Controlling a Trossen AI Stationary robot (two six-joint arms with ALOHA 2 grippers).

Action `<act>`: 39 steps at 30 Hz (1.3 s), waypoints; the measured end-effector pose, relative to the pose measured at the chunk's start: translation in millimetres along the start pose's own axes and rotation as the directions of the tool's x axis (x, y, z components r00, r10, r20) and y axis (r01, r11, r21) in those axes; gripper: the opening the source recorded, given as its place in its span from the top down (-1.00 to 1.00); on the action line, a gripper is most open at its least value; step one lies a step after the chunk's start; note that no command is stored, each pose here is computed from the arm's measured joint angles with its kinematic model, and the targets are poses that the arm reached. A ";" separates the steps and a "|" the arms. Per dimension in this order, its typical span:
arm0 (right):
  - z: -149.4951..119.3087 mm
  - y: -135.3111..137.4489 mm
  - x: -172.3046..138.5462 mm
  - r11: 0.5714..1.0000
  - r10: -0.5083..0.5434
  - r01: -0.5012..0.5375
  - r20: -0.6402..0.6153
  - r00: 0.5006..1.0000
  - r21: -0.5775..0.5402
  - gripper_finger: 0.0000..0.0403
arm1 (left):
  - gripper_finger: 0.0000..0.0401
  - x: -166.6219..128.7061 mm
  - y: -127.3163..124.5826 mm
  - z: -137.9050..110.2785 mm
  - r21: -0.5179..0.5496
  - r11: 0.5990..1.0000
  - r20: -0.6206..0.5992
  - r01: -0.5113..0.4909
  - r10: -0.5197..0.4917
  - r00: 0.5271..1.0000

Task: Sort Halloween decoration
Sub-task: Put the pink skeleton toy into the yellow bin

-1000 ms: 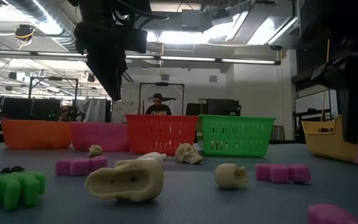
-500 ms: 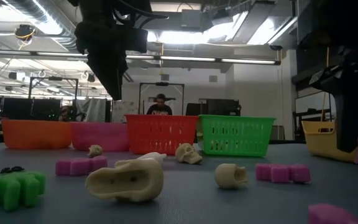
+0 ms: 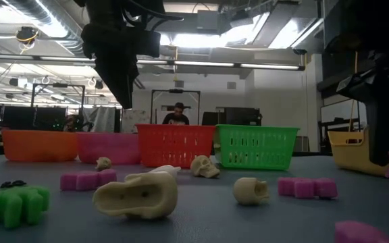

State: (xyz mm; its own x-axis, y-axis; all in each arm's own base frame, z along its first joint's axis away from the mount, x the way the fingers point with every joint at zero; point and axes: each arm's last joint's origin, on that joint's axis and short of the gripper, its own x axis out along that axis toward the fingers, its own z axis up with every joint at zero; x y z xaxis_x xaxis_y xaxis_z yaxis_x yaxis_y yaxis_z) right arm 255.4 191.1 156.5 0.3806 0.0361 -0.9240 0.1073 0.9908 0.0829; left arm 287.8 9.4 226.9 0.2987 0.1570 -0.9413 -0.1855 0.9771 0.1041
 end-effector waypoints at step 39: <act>29.0 16.1 -31.7 0.987 0.007 0.004 0.069 0.998 -0.161 0.77 | 0.22 0.0 -0.1 1.0 -0.002 1.000 0.010 0.002 -0.002 1.000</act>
State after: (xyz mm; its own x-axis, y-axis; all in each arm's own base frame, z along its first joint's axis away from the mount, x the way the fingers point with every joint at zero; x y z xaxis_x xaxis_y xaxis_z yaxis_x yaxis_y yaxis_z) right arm 271.7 202.1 198.0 0.4434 0.0341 -0.8957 -0.0404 0.9990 0.0180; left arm 288.7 9.4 227.2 0.3080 0.1568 -0.9384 -0.1865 0.9771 0.1021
